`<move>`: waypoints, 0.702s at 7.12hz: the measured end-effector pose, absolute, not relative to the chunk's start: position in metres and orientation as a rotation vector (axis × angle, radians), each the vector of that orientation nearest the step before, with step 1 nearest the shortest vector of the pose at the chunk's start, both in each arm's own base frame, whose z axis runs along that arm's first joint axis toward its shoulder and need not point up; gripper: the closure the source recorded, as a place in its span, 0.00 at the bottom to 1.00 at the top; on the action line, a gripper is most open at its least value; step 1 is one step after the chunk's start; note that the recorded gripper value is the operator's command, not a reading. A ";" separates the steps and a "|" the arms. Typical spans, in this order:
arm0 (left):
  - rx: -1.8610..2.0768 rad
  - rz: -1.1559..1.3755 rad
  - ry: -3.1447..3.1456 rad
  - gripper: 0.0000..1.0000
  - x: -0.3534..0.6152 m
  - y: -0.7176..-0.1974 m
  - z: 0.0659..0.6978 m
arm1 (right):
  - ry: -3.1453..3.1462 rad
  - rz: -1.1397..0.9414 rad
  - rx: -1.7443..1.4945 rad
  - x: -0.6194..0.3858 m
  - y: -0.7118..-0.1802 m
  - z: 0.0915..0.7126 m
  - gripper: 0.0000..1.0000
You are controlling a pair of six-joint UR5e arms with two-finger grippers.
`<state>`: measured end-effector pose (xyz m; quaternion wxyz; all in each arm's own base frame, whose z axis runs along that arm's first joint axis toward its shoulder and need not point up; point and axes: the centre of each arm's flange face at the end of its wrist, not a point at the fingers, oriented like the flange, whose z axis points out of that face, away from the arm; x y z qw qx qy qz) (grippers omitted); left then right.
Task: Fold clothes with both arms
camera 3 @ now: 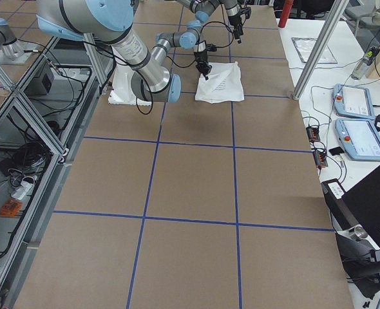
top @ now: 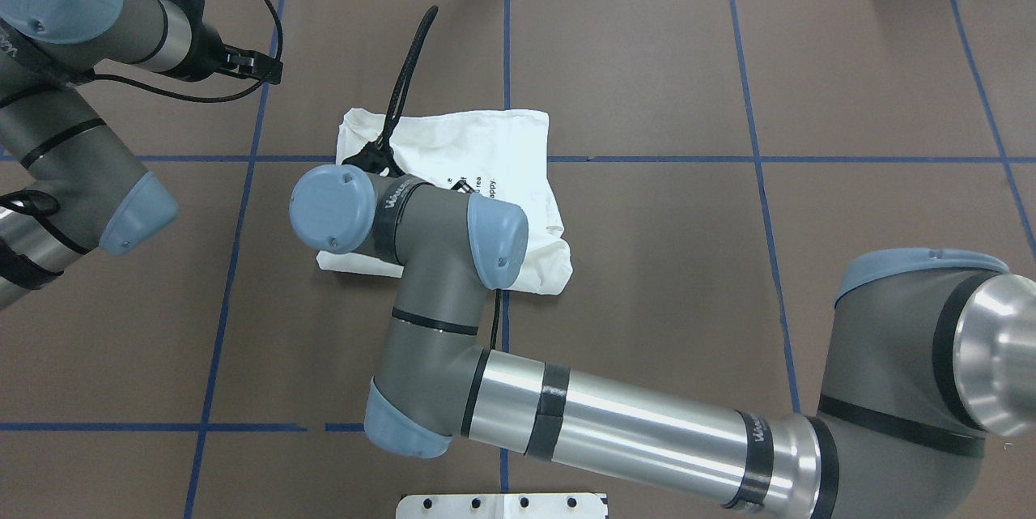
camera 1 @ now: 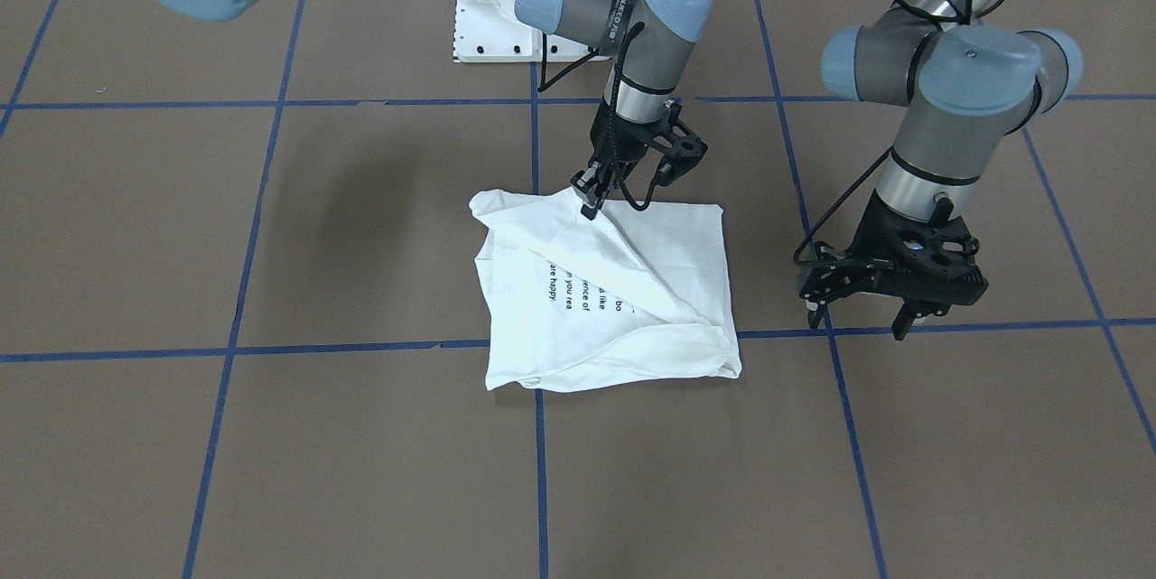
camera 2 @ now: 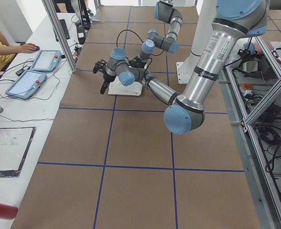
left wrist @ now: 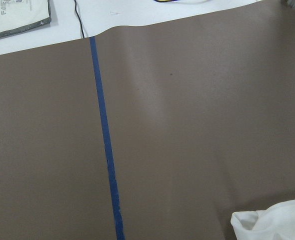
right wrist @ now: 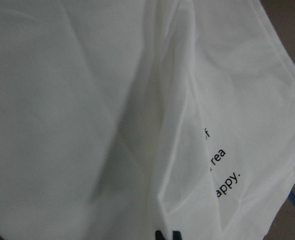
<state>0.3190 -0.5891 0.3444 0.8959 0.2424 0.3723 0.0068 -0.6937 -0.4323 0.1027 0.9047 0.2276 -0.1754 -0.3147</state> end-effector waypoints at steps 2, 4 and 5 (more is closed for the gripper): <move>0.499 0.009 0.773 0.00 0.319 -0.588 0.345 | -0.356 -0.616 0.494 -0.665 -0.476 0.101 1.00; 0.497 0.006 0.772 0.00 0.318 -0.586 0.347 | -0.369 -0.555 0.529 -0.653 -0.512 0.110 0.38; 0.496 0.006 0.772 0.00 0.317 -0.586 0.348 | -0.387 -0.514 0.545 -0.656 -0.526 0.124 0.17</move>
